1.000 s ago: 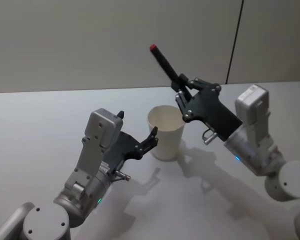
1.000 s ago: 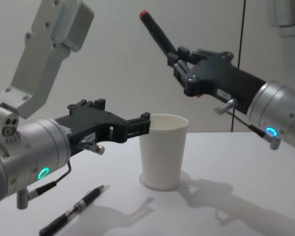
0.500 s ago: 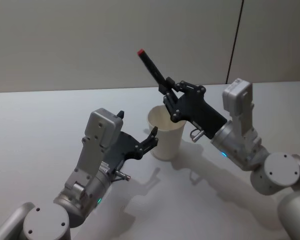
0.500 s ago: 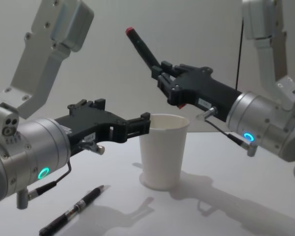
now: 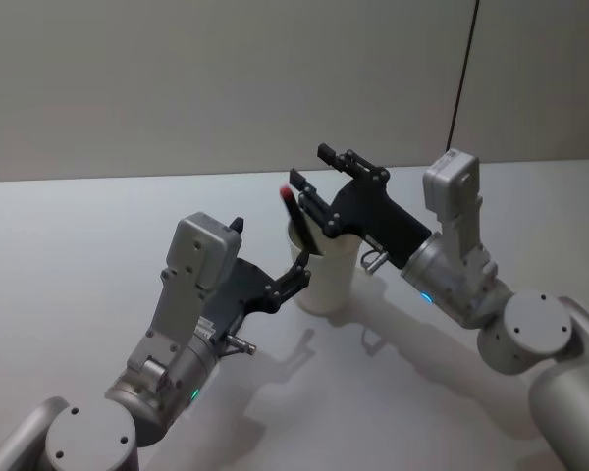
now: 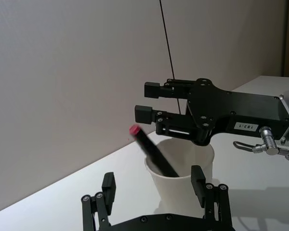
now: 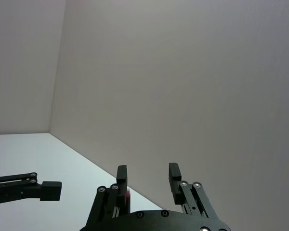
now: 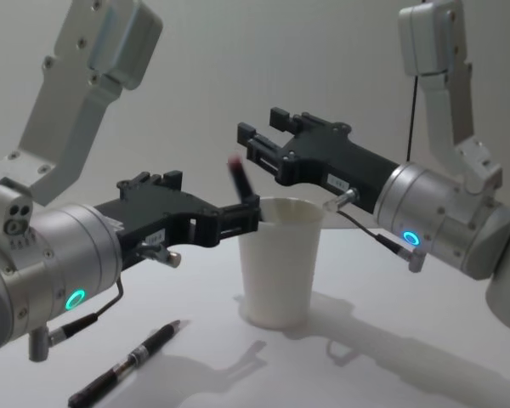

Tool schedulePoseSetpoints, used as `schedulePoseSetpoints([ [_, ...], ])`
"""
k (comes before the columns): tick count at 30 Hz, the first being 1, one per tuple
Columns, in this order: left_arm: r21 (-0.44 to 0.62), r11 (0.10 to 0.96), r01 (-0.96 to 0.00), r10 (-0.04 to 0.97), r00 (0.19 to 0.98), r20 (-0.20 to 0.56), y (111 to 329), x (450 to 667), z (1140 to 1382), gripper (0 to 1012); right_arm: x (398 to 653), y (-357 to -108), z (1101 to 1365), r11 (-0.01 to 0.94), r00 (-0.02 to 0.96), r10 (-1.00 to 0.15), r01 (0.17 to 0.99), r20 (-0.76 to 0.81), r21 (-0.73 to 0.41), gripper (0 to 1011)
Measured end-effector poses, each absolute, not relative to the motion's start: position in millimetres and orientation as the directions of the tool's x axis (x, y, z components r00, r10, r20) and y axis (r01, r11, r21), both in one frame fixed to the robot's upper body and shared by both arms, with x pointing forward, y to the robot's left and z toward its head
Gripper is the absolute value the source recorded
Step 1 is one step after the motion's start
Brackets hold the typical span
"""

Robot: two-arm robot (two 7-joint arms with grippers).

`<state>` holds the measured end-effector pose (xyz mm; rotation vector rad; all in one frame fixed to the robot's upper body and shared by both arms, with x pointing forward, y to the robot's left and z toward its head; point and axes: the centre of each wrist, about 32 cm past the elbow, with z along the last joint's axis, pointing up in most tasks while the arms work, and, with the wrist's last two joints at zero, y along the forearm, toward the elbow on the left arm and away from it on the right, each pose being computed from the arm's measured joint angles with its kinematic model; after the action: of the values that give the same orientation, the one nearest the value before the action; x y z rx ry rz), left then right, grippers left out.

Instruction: Place the pen into the pen holder.

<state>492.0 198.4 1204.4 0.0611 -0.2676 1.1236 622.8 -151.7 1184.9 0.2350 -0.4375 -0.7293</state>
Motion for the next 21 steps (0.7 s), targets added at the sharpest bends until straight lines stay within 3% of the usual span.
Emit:
schedulePoseSetpoints([
  [2,-0.086,0.434,-0.897,0.882,0.404,0.242,198.4,492.0,1204.4,1003,623.4,-151.1,1184.9,0.726,0.662,-0.686,0.589,0.303,0.356,577],
  [12,-0.086,0.434,-0.897,0.882,0.404,0.242,198.4,492.0,1204.4,1003,624.4,-149.5,1184.6,0.726,0.663,-0.685,0.584,0.303,0.364,879],
  [18,-0.086,0.434,-0.897,0.882,0.404,0.243,198.4,492.0,1204.4,1003,622.7,-149.4,1185.6,0.722,0.659,-0.688,0.583,0.304,0.372,1001],
  [21,-0.086,0.434,-0.897,0.882,0.404,0.243,198.4,492.0,1204.4,1003,620.5,-149.9,1186.7,0.717,0.653,-0.694,0.586,0.304,0.379,1001],
])
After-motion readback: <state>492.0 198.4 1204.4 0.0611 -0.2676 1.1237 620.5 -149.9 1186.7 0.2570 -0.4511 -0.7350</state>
